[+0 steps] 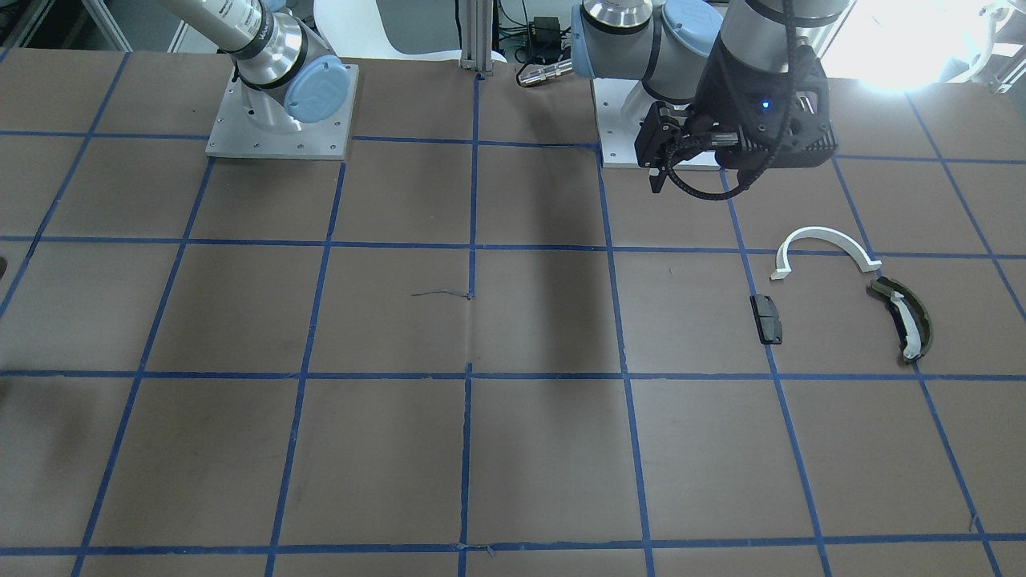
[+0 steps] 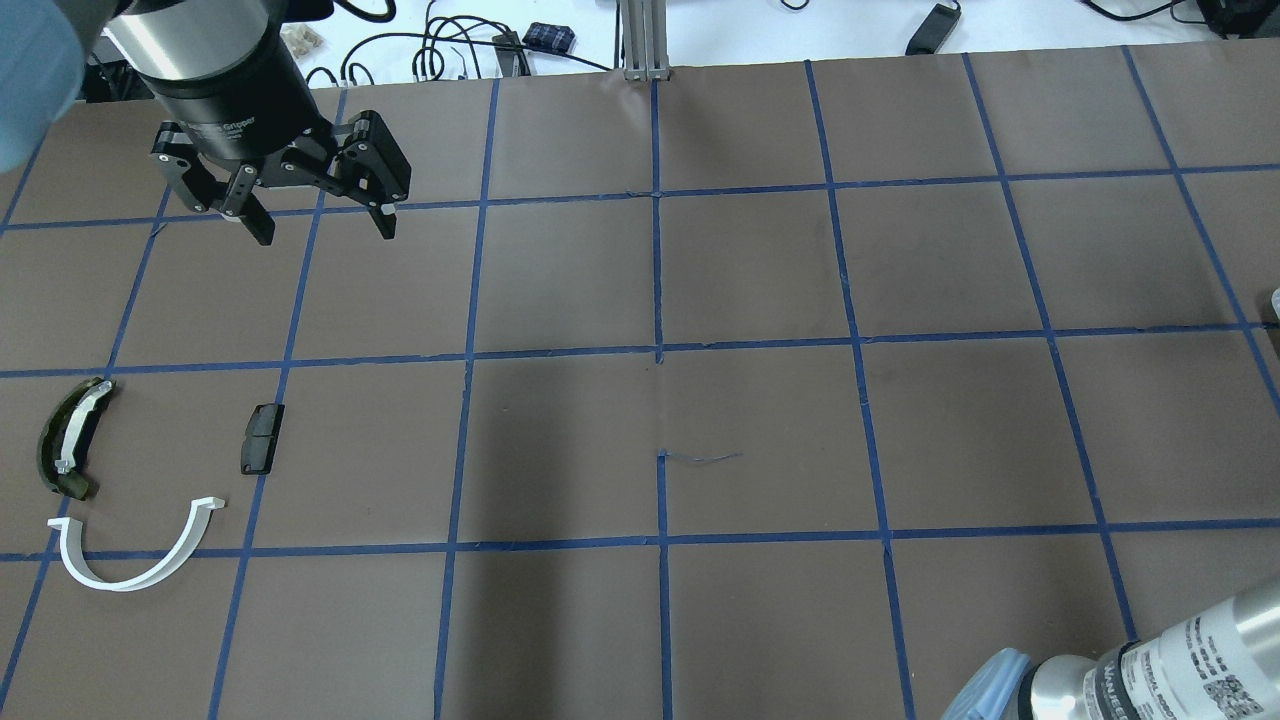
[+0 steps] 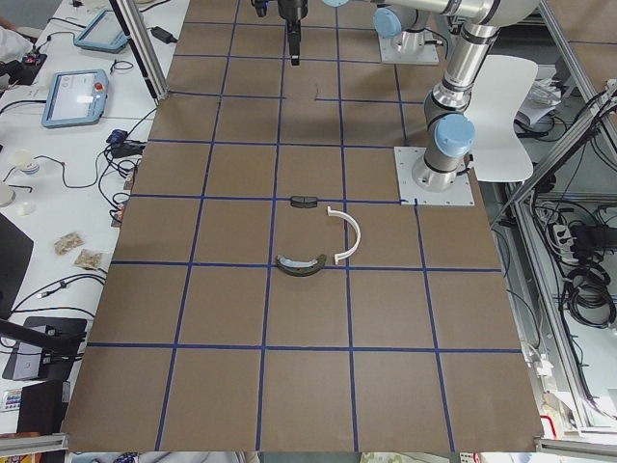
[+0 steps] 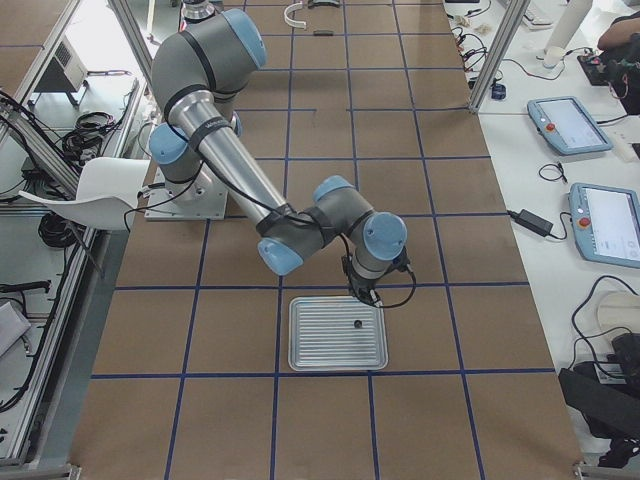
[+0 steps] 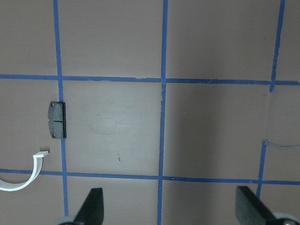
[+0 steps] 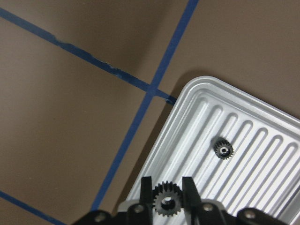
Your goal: Place bearing gear from tray to pile
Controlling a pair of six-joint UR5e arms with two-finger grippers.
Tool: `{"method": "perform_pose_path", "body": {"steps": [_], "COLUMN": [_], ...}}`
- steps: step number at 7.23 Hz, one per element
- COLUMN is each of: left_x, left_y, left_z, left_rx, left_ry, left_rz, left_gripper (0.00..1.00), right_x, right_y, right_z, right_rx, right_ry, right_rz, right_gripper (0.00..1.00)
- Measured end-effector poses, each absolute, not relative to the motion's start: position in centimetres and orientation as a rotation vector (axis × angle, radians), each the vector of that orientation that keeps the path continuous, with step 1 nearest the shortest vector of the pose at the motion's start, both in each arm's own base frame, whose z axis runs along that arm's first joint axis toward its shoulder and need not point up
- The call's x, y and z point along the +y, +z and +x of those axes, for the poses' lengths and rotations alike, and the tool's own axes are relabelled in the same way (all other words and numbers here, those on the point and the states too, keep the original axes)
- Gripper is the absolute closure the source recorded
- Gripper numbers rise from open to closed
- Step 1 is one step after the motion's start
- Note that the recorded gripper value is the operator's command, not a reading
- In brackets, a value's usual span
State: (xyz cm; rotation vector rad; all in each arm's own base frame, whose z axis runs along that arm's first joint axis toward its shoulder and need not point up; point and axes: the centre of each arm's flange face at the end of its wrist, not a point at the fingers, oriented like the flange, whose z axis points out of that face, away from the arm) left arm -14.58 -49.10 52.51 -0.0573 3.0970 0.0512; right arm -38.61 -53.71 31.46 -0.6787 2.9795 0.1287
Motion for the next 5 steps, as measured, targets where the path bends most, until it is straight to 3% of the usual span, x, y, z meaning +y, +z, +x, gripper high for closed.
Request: {"method": "perform_pose_path", "body": {"steps": [5], "left_x": [-49.4], "left_y": [52.8], "left_z": [-14.5], "left_rx": [3.097], "left_ry": [0.042], "left_rz": [-0.061], "left_gripper": [0.0], "right_x": [-58.3], "right_y": [39.9], "right_z": [-10.2], "right_rx": [3.085], "right_ry": [0.22], "right_rz": [-0.257], "right_gripper": [0.86]}}
